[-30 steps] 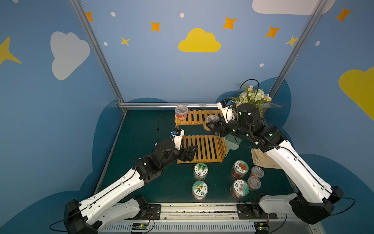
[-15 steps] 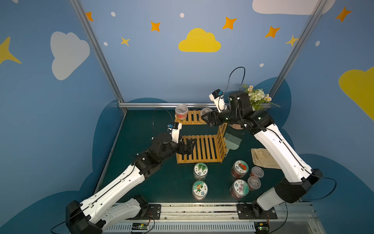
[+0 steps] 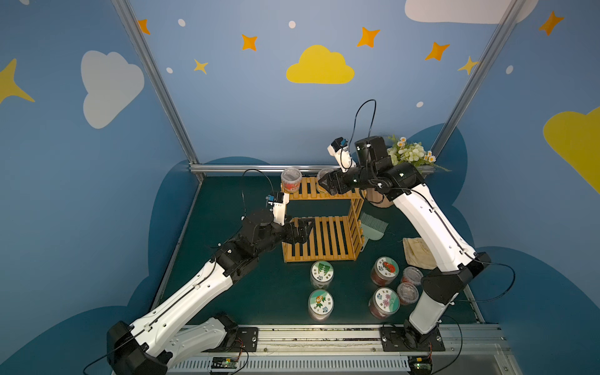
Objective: Place the seed container on the shelf
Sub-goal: Place the seed jar on the shelf.
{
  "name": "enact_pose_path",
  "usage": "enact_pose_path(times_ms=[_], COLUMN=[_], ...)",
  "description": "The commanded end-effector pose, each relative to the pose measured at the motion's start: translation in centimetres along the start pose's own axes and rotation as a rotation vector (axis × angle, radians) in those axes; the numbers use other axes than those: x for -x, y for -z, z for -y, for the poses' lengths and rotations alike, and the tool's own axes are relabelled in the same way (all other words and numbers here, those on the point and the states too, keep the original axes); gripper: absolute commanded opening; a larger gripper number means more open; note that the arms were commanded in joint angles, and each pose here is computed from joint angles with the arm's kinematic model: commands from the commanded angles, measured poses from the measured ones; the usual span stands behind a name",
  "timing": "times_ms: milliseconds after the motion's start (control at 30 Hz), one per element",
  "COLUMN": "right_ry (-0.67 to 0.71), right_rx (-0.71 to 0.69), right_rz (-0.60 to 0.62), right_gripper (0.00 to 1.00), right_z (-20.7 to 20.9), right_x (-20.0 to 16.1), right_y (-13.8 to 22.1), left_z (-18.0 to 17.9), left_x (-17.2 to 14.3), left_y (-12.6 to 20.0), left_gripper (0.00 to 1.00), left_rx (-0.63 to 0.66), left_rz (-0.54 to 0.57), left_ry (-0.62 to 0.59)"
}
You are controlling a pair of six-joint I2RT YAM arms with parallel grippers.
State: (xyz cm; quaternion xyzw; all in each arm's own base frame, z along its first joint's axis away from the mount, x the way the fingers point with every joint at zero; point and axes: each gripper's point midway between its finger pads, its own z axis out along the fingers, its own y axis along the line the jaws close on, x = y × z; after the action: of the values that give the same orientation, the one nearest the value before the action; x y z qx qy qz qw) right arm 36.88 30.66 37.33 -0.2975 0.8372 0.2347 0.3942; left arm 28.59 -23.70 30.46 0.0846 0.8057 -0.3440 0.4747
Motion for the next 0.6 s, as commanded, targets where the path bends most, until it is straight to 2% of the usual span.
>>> enact_pose_path(times_ms=[0, 333, 567], right_ry=[0.015, 0.079, 0.097], right_rx=[-0.006, -0.004, 0.047], right_rz=[-0.033, -0.135, -0.155], right_gripper=[0.76, 0.77, 0.80], right_z=[0.4, 0.8, 0.4], right_x=[-0.2, -1.2, -1.2], right_y=[-0.5, -1.9, -2.5], left_z=[0.5, 0.5, 0.4], left_x=[1.4, 1.9, 2.1], left_y=[0.1, 0.5, 1.0], left_gripper=[1.00, 1.00, 1.00], left_rx=[-0.012, -0.010, -0.004], left_rz=[0.032, 0.041, 0.048], left_ry=[0.024, 0.018, 0.016])
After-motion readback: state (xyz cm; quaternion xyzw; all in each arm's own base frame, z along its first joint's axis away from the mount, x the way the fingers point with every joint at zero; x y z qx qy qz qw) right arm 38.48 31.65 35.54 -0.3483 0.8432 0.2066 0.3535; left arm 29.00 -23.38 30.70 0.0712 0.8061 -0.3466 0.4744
